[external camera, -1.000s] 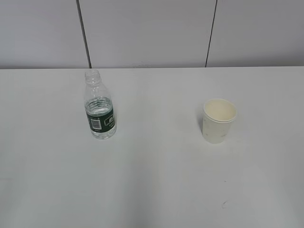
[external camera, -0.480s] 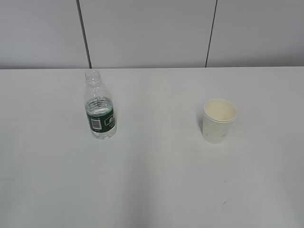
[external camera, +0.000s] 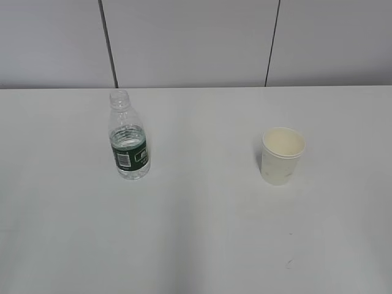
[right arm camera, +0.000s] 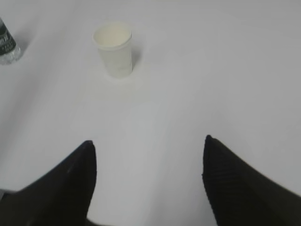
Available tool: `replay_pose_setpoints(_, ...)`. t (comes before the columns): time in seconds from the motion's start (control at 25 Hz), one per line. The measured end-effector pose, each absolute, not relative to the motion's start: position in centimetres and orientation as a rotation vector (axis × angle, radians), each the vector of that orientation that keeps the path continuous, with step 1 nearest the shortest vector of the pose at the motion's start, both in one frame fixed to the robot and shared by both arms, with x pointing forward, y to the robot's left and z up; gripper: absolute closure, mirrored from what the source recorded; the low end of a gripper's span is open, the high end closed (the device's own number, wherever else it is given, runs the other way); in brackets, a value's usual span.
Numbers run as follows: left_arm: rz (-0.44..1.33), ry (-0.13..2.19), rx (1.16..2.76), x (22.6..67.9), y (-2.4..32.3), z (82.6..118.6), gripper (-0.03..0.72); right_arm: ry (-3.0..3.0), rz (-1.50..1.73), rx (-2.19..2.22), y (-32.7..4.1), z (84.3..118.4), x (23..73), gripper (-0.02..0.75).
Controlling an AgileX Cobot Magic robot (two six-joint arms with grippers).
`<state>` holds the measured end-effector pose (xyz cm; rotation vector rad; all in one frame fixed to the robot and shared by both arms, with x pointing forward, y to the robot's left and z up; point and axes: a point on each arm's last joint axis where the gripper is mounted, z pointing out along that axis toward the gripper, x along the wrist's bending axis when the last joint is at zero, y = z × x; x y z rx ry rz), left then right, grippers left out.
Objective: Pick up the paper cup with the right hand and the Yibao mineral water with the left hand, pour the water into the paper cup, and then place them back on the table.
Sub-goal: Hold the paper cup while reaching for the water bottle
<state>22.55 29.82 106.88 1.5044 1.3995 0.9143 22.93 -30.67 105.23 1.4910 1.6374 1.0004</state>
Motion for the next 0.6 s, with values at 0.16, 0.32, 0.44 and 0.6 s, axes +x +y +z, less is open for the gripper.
replay_pose_setpoints(0.16, 0.981, 1.326, 1.441, 23.8, 29.8, 108.8, 0.22, 1.536, 1.053, 1.395, -30.9, 106.7, 23.1, 0.187)
replay_pose_setpoints(0.32, 1.018, 1.29, 1.473, 26.9, 29.6, 109.9, 0.22, 1.525, 1.023, 1.361, -30.8, 107.7, 25.0, 0.187)
replay_pose_setpoints(0.44, 1.061, 1.25, 1.435, 29.7, 29.4, 110.9, 0.22, 1.521, 1.013, 1.318, -30.4, 108.6, 27.4, 0.187)
replay_pose_setpoints(0.6, 1.059, 1.243, 1.383, 33.4, 29.2, 111.4, 0.22, 1.517, 1.048, 1.278, -29.5, 109.4, 31.1, 0.187)
